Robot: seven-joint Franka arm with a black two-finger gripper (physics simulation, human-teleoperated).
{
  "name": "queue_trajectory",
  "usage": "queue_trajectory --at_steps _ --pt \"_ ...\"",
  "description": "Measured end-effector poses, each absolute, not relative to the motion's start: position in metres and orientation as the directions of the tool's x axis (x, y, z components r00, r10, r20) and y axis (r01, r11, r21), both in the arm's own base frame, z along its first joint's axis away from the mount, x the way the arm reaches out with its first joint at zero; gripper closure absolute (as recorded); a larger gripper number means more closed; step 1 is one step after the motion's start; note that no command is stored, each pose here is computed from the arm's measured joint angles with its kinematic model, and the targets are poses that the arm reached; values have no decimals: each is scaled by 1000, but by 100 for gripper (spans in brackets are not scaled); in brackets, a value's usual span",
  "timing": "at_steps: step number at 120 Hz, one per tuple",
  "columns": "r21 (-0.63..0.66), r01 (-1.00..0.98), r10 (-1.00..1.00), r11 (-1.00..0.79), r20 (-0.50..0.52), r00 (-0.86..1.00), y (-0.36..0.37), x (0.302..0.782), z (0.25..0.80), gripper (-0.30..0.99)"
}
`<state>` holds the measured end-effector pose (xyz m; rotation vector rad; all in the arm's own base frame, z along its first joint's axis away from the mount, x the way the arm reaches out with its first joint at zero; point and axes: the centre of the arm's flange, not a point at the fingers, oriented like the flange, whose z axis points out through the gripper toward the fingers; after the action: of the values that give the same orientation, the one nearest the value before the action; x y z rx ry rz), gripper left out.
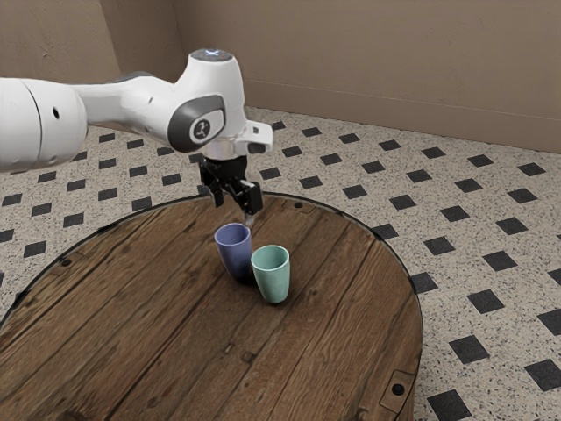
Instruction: Place the left cup onto the right cup
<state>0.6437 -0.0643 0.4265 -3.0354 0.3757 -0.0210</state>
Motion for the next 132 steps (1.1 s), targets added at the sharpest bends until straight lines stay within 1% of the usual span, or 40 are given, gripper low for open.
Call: queue_trajectory --at_steps 31,82,132 --pt "-78 -214 -214 -974 1 977 -59 642 409 3" --pt "-96 -162 -165 -982 22 986 -31 645 414 3" --pt "-91 -162 -164 -982 13 986 -30 648 401 10"
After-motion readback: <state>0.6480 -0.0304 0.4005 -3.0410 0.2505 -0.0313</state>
